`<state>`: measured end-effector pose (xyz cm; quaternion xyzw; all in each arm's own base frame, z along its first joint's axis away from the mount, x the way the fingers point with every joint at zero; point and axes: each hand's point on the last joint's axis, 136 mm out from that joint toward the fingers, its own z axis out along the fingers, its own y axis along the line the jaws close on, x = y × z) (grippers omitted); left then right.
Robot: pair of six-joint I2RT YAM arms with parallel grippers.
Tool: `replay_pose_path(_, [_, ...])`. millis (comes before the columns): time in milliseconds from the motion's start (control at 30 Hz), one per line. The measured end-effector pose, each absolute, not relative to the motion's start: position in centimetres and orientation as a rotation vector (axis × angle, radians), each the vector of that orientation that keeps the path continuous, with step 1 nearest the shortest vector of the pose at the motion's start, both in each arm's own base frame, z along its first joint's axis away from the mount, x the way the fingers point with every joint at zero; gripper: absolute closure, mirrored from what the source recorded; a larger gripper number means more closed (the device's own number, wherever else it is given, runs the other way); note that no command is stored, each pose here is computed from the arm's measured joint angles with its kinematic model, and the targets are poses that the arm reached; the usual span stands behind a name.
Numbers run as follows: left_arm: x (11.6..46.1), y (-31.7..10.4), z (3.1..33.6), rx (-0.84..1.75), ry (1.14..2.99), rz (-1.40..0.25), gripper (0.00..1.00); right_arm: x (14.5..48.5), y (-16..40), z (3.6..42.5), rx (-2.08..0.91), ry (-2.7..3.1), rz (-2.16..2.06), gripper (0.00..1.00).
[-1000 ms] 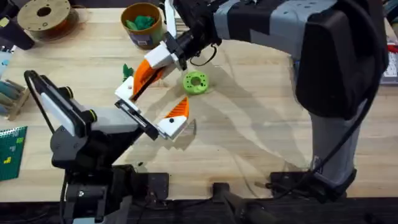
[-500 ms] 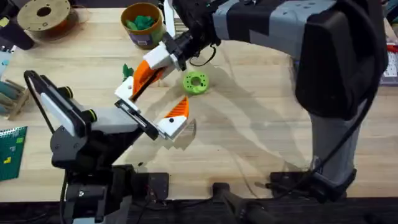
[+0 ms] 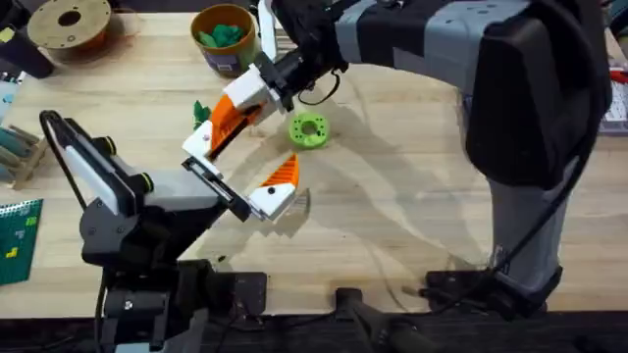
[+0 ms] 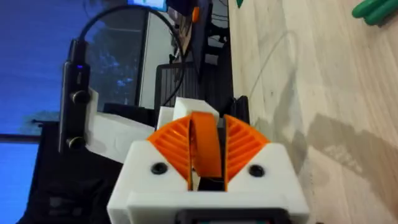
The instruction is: Pick up the gripper from the table and insert it into the empty holder that is missing its gripper. Then pick up a screw, insert it into the mounting hole, and use the screwdriver to tighten it. Finally, clean up the table by picking up the vegetable and placing it into the bucket.
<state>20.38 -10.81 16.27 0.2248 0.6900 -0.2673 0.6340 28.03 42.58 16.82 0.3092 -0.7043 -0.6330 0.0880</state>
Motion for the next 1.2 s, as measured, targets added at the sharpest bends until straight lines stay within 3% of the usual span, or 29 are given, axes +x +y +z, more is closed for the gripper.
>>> replay_pose_path(233, [20.4, -10.8, 16.3, 0.515, 1.577, -0.611, 0.015, 28.1, 42.6, 16.8, 0.919, -2.102, -1.882, 0.722])
replay_pose_path(533, [20.1, -11.2, 16.3, 0.543, 1.568, -0.627, 0.014, 28.8, 42.2, 16.4, 0.909, -2.137, -1.874, 0.521])
replay_pose_path(733, [19.6, -11.8, 16.3, 0.579, 1.558, -0.654, 0.015, 29.4, 41.9, 16.3, 0.899, -2.160, -1.873, 0.442])
replay_pose_path(900, [19.4, -11.9, 16.3, 0.590, 1.555, -0.666, 0.015, 30.0, 41.6, 16.2, 0.889, -2.175, -1.877, 0.276])
replay_pose_path(1200, [19.4, -12.0, 16.3, 0.591, 1.555, -0.668, 0.015, 32.1, 39.9, 16.2, 0.841, -2.225, -1.898, 0.077])
